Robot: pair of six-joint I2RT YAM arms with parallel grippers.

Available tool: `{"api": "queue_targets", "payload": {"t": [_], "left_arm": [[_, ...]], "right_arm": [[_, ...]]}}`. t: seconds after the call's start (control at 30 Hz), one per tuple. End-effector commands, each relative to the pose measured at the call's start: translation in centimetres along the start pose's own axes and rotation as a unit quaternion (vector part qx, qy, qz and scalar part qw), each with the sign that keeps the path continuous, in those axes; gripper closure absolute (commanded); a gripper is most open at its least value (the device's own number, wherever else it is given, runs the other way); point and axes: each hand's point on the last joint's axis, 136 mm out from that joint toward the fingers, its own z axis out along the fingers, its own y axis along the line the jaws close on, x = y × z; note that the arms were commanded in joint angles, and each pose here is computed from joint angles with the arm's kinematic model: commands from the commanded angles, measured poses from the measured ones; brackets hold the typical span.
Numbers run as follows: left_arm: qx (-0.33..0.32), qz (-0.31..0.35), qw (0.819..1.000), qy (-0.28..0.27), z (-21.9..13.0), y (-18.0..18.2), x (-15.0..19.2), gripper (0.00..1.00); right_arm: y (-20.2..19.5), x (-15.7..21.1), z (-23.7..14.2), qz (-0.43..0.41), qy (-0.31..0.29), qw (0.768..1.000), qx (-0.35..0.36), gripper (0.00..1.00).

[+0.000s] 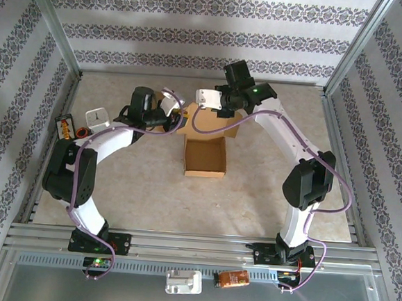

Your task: Fold the paper box

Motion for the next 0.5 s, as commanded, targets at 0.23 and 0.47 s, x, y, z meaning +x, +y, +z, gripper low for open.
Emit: {"api": "queue_targets", "payload": {"t": [0.23,0.47], "left_arm": [[-0.191,-0.315,0.921,-0.130,-9.5,2.5,-4.2,0.51],[-0.182,-0.401,0.897,-0.037,-9.1,1.8,-0.6,0.49]], "right_arm": [[0.5,-1.2,-1.4,-0.058,0.062,0.990,0.109,0.90],[4.1,-1.2,0.0,-0.044,0.069,0.993,0.085,0.86]]}}
